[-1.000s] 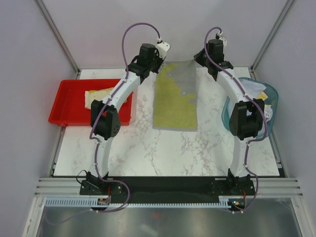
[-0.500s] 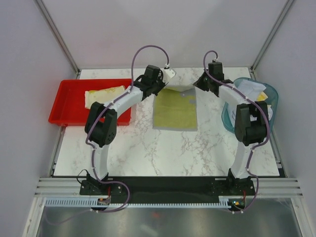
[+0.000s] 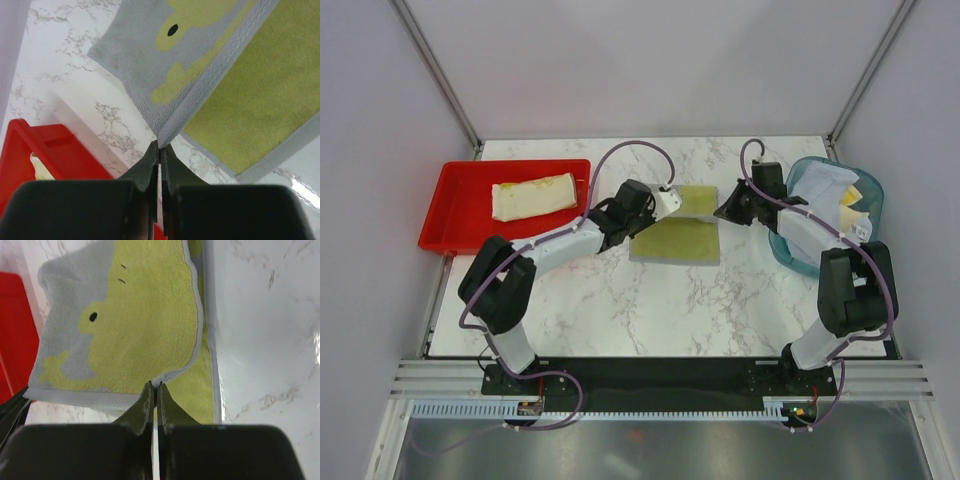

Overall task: Fold and stack the towels
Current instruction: Fold the towel

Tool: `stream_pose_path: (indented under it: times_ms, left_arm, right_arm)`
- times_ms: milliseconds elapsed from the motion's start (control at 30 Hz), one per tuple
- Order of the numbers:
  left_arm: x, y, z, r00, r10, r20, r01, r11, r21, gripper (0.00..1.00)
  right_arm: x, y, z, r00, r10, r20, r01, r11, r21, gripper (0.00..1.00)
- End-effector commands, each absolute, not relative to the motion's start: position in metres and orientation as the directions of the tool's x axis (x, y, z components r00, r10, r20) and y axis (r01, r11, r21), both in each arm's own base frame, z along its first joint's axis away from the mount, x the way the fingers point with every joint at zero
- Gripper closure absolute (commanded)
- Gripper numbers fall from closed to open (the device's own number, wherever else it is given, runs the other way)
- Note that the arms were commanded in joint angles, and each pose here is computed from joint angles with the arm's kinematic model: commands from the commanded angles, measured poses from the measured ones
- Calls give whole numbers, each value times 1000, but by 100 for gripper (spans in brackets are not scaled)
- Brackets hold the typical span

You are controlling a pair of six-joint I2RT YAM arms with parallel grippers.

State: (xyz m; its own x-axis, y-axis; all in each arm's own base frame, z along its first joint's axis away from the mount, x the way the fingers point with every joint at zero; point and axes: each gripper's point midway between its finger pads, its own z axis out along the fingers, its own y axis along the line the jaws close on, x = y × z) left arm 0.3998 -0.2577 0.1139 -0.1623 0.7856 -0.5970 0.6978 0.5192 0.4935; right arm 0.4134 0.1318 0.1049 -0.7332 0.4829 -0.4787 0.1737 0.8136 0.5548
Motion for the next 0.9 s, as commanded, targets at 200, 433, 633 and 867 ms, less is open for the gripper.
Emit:
stream_pose_path:
  times_ms: [200, 433, 633, 867]
  left_arm:
    - [364, -241, 91, -187, 831, -523, 660, 501, 560, 98]
    - [348, -231, 70, -238, 843, -483, 653, 507, 563, 90]
    - [339, -221, 77, -249, 837, -488, 631, 522, 574, 55]
    - [341, -223, 127, -359, 653, -667, 542, 727, 420, 41]
  right_arm:
    - [358, 127, 71, -774, 451, -444, 182, 831, 525, 100]
    - [339, 134, 48, -800, 430, -419, 176, 835, 521, 100]
    - [333, 136, 40, -810, 425, -405, 183, 838, 514, 100]
    - [320, 137, 40, -826, 397, -400, 160, 847, 508, 96]
